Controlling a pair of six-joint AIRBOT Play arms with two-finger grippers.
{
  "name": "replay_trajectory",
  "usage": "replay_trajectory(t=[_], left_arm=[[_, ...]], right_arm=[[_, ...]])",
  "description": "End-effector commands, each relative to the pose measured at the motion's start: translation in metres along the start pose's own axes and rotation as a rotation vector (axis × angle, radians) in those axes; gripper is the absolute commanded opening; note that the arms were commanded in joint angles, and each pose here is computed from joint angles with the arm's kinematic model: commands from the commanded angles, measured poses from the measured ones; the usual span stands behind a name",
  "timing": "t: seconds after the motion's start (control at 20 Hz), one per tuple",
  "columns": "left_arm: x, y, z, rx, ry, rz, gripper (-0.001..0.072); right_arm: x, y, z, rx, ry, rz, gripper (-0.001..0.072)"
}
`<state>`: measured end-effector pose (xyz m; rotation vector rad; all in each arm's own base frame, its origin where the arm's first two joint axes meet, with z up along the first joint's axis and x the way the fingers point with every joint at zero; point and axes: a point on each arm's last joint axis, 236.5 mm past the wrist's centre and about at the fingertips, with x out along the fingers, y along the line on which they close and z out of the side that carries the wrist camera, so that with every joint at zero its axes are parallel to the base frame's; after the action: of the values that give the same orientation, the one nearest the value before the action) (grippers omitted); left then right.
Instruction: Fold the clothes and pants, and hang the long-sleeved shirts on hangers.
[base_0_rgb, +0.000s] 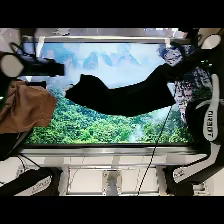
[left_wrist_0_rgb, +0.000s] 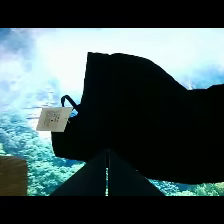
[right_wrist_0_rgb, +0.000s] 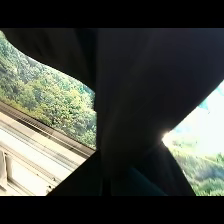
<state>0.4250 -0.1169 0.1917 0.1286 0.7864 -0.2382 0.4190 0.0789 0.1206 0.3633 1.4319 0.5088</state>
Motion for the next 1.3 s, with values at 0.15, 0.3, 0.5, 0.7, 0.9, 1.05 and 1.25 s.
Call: replay_trajectory(t=[0.15,0.3,0.5,0.7,0.9,1.05,1.25], left_arm=[[0.14,-0.14,-0.064,0.204,0.194,-0.184,0.0022],[0.189,-0.209,-0.091,0.288,0.164,-0.259,0.0022],[0.213,-0.249,-0.105,0.324,0.123,-0.304,0.0022],[0.206,-0.224,-0.091,0.294,0.123,-0.273,0.0023],[0.158,-0.136,-0.049,0.259,0.112,-0.135,0.0023],[0.104,-0.064,-0.008,0.161,0.03,-0.046,0.0023],[0.039,0.004,0.015,0.059,-0.044,0.046,0.0023]], right_arm=[[-0.009,0.02,0.039,0.077,-0.203,-0.001,0.0009],[-0.005,0.046,0.068,0.051,-0.317,0.034,0.0009],[0.027,0.072,0.071,0.003,-0.285,0.047,0.0009],[0.08,0.075,0.075,0.045,-0.216,0.023,0.0009],[0.125,0.105,0.078,0.068,-0.198,0.052,0.0009],[0.169,0.153,0.088,0.018,-0.256,0.102,0.0009],[0.233,0.235,0.098,-0.046,-0.382,0.233,0.0009]])
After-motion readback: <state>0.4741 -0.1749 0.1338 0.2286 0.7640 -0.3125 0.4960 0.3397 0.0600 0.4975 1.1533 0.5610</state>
